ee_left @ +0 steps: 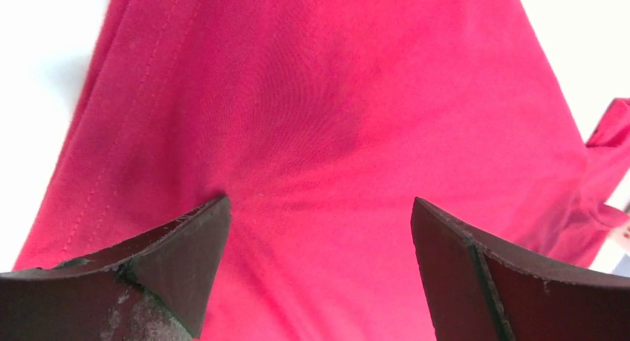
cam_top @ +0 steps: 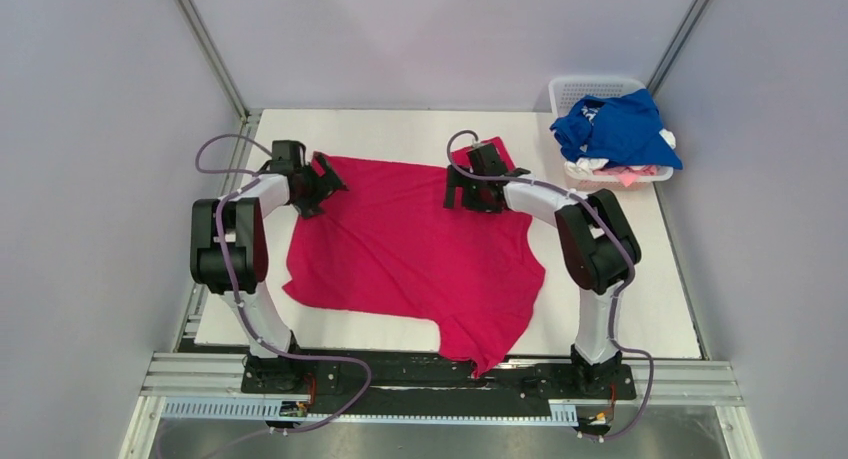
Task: Fold and stack the t-shirts
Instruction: Flatten out the tshirt
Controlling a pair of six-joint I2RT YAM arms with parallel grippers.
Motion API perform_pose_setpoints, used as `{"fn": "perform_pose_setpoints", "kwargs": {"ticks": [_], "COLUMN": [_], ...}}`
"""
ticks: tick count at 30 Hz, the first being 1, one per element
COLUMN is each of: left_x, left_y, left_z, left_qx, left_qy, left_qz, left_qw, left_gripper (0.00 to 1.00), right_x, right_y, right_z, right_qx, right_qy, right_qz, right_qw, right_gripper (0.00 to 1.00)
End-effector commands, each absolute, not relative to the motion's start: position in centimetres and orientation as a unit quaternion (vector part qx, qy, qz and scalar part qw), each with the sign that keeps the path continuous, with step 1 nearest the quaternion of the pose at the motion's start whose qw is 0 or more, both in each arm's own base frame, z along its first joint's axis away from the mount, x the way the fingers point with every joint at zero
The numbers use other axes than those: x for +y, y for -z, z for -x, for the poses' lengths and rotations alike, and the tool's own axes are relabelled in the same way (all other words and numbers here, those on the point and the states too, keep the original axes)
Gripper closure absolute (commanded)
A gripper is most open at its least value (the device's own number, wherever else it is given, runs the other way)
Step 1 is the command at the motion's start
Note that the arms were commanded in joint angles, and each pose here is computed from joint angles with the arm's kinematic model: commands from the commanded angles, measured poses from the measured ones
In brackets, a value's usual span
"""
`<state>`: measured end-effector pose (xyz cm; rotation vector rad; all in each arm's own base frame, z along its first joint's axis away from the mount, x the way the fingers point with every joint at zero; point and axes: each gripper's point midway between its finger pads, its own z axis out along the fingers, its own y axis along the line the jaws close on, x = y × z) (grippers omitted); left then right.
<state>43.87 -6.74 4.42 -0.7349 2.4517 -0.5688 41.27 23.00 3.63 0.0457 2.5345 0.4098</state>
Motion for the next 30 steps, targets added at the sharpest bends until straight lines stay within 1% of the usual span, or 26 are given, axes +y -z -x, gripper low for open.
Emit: {"fn": "perform_pose_setpoints", "kwargs": {"ticks": [1,4,7,9,12,15,18,21,25,30], "left_x": [-3.1,-2.3,-2.3,-2.8,-3.3,-4.1,-5.0,-5.7,-6.2,-5.8], "left_y": [-3.3,-4.5,-6.6,-7.9,-9.7,-10.9,-10.8,-10.3,-9.1,-7.1], "left_z": [-39.7,-39.5,-40.3,-41.0,-42.4,-43.9,-45.4,-46.6,-48.1,-48.9], "left_qx": [0.918,0.917,0.912,0.909,0.901,0.895,0.894,0.895,0.895,0.9], "left_qy": [0.121,0.103,0.112,0.128,0.15,0.176,0.193,0.206,0.219,0.205], "left_qz": [0.304,0.305,0.296,0.288,0.276,0.265,0.256,0.252,0.253,0.259], "left_qw": [0.224,0.236,0.26,0.273,0.299,0.314,0.312,0.306,0.295,0.283], "left_gripper": [0.0,0.0,0.0,0.0,0.0,0.0,0.0,0.0,0.0,0.0], "right_x": [26.6,27.3,26.7,24.6,20.6,16.8,14.5,14.0,14.5,14.6], "right_y": [-3.9,-6.8,-10.6,-13.2,-14.4,-14.1,-12.7,-11.4,-9.4,-6.6], "right_z": [-41.4,-42.9,-43.9,-44.5,-44.2,-42.9,-41.8,-41.8,-43.5,-45.2], "right_qx": [0.946,0.934,0.919,0.908,0.904,0.904,0.907,0.911,0.915,0.923], "right_qy": [-0.18,-0.192,-0.192,-0.177,-0.164,-0.16,-0.171,-0.182,-0.19,-0.178], "right_qz": [-0.003,0.001,0.002,-0.018,-0.06,-0.1,-0.131,-0.137,-0.134,-0.142], "right_qw": [0.268,0.301,0.344,0.379,0.391,0.384,0.361,0.344,0.331,0.31], "right_gripper": [0.0,0.0,0.0,0.0,0.0,0.0,0.0,0.0,0.0,0.0]}}
